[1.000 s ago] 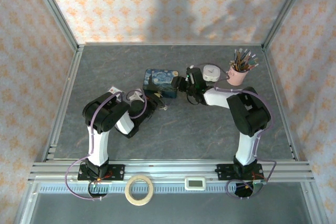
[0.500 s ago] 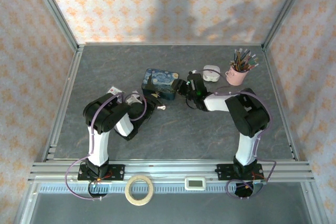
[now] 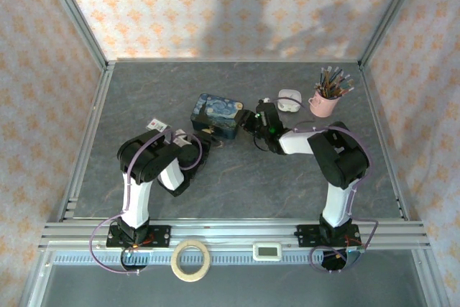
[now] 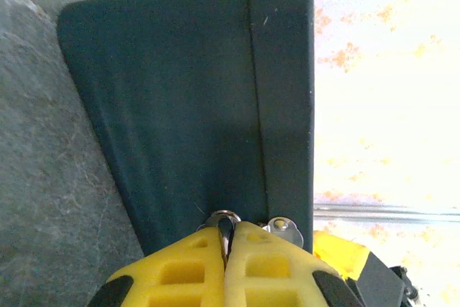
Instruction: Unlock a padlock with a key
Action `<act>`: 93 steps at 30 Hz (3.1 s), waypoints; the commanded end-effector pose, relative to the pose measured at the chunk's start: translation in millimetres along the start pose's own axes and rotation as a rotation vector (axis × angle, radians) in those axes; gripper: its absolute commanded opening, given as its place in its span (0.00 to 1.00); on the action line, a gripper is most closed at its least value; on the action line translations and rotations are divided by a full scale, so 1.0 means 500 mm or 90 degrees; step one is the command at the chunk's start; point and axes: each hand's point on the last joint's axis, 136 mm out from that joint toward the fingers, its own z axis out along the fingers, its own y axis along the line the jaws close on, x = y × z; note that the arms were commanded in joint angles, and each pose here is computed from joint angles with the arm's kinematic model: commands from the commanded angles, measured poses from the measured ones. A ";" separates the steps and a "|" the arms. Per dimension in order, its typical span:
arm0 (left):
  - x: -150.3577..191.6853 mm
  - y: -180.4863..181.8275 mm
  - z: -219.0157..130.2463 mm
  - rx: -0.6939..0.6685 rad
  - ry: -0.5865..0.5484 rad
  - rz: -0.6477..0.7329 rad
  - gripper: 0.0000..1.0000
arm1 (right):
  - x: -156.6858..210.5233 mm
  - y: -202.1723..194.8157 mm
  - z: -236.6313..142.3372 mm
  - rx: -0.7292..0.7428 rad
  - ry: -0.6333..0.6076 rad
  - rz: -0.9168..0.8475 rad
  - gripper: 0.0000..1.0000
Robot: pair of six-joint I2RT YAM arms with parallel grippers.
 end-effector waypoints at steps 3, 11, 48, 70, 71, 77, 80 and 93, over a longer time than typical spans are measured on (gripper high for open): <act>-0.058 -0.021 -0.023 0.057 -0.096 -0.068 0.00 | 0.010 -0.099 -0.006 0.115 -0.019 0.025 0.49; -0.083 -0.039 -0.045 0.072 -0.147 -0.048 0.00 | 0.012 -0.108 -0.005 0.132 -0.021 0.027 0.48; -0.062 -0.044 -0.055 0.090 -0.099 0.000 0.00 | 0.053 0.048 0.065 0.053 0.038 -0.055 1.00; -0.080 -0.095 -0.076 0.122 -0.125 0.038 0.00 | 0.017 -0.093 0.006 0.202 -0.049 -0.011 1.00; -0.080 -0.096 -0.083 0.122 -0.119 0.037 0.00 | 0.007 -0.083 0.006 0.193 -0.050 -0.023 1.00; -0.057 -0.106 -0.121 0.126 -0.044 0.035 0.00 | -0.054 -0.012 -0.025 0.163 -0.060 -0.137 1.00; -0.030 -0.106 -0.131 0.116 0.015 0.048 0.00 | -0.074 0.009 -0.055 0.154 -0.070 -0.175 1.00; 0.111 -0.040 -0.155 -0.099 0.286 0.310 0.00 | -0.140 -0.031 -0.225 0.200 -0.176 -0.226 1.00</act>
